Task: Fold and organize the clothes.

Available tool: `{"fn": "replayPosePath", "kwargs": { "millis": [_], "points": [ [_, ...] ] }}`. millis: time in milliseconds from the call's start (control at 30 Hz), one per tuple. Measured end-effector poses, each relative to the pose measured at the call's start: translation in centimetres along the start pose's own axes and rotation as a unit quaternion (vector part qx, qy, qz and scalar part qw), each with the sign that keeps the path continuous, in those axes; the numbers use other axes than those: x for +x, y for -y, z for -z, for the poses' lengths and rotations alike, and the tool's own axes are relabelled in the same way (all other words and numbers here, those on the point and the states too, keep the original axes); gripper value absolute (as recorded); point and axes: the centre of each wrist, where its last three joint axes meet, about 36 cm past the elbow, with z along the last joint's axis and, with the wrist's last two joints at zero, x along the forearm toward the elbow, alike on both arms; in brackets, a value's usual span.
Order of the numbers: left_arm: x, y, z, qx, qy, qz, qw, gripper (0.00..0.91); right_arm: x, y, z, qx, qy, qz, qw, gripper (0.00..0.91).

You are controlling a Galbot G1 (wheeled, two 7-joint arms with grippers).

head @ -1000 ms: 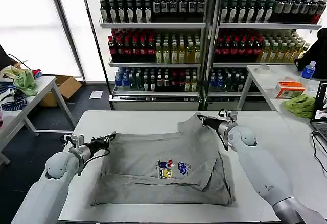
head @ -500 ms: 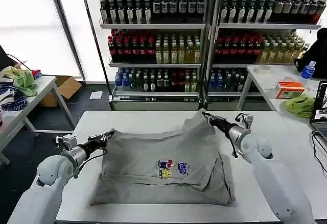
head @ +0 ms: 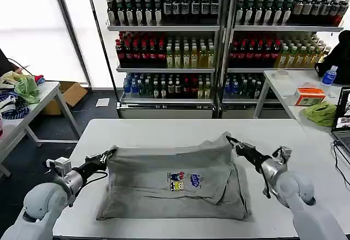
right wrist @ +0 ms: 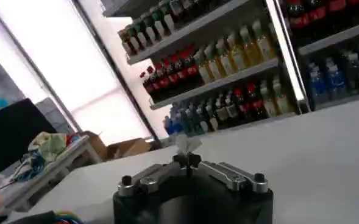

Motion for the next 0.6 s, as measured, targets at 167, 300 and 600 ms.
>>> {"fn": "replayPosePath", "kwargs": {
  "millis": [167, 300, 600],
  "points": [
    [1.6, 1.5, -2.0, -0.006, -0.026, 0.000, 1.000, 0.010, 2.6, -0.9, -2.6, -0.016, -0.021, -0.004, 1.000, 0.000],
    [2.9, 2.6, -3.5, -0.016, -0.046, 0.003, 0.999, 0.010, 4.5, -1.6, -4.6, -0.025, -0.038, -0.012, 0.999, 0.000],
    [5.2, 3.7, -6.6, -0.037, -0.091, 0.009, 0.995, 0.343, 7.1, -2.0, -8.0, -0.037, -0.075, -0.038, 0.996, 0.907]
  ]
}}
